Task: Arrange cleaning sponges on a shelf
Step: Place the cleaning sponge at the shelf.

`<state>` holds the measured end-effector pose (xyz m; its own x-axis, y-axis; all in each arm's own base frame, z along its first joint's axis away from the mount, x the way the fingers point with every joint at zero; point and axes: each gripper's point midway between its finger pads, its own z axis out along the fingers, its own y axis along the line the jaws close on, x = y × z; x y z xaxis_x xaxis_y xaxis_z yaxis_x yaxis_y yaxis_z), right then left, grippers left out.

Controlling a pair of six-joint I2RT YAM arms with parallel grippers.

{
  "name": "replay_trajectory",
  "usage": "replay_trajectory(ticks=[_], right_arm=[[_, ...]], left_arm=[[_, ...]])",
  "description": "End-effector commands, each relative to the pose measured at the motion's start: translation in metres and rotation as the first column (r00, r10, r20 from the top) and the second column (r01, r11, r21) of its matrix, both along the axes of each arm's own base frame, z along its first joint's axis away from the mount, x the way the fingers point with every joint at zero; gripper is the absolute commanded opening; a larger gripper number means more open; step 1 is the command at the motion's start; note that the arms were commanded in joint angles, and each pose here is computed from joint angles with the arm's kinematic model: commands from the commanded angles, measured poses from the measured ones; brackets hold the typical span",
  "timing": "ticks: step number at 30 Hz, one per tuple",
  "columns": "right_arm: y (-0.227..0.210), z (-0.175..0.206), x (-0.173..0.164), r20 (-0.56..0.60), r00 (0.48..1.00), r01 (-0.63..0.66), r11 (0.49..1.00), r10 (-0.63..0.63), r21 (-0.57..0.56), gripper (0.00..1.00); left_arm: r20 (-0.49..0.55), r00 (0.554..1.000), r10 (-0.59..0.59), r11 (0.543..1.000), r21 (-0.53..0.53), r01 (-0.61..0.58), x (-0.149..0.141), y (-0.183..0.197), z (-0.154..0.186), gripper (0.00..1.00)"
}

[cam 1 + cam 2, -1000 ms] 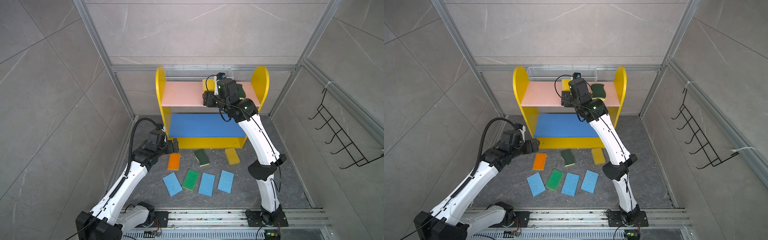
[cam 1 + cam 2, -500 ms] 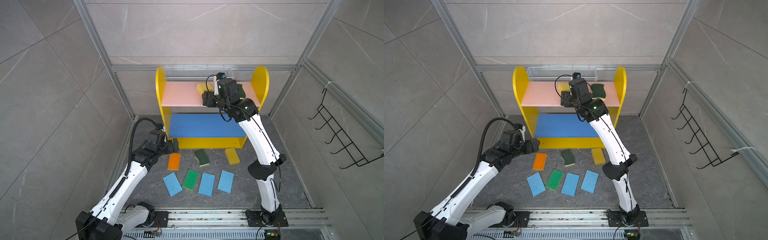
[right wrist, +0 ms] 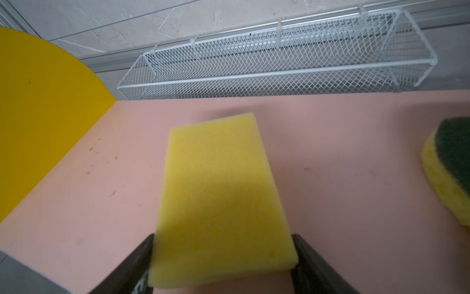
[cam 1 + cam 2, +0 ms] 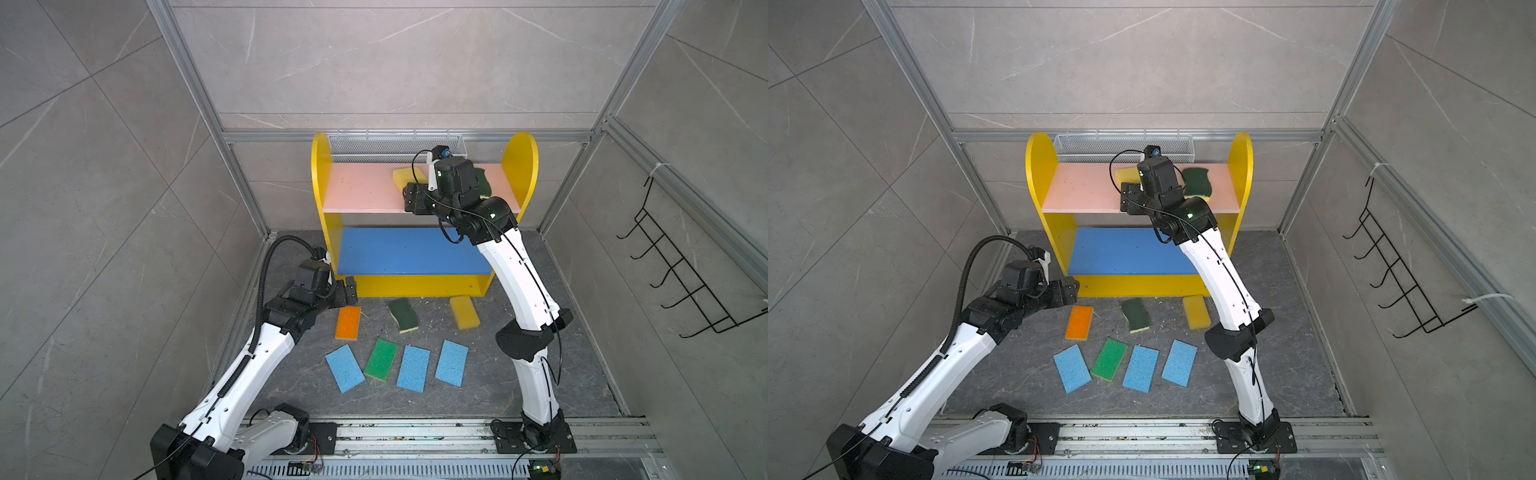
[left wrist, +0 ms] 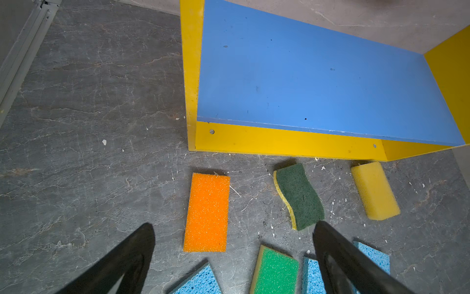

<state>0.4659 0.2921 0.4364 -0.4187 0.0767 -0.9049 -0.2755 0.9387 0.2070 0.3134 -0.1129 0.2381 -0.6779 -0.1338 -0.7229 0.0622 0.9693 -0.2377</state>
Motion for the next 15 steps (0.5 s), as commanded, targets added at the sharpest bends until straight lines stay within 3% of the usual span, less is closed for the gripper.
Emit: replay_trajectory(ticks=[1, 12, 15], right_arm=[[-0.0071, -0.0316, -0.0093, -0.11, 0.994, 0.013, 0.997, -0.021, -0.073, 0.75], [-0.0123, -0.0394, -0.014, -0.138, 0.989, 0.033, 0.994, -0.047, -0.103, 0.77], [-0.0159, -0.0391, -0.014, -0.135, 0.987, 0.073, 0.992, -0.087, -0.103, 0.73]], left_arm=[[0.041, 0.999, 0.016, 0.999, -0.03, -0.015, 0.0006, 0.0018, 0.0125, 1.0], [0.056, 0.998, 0.024, 0.999, -0.03, -0.023, -0.0061, 0.0064, 0.0169, 1.0], [0.06, 0.998, 0.024, 0.999, -0.032, -0.022, -0.0072, 0.0067, 0.018, 1.0]])
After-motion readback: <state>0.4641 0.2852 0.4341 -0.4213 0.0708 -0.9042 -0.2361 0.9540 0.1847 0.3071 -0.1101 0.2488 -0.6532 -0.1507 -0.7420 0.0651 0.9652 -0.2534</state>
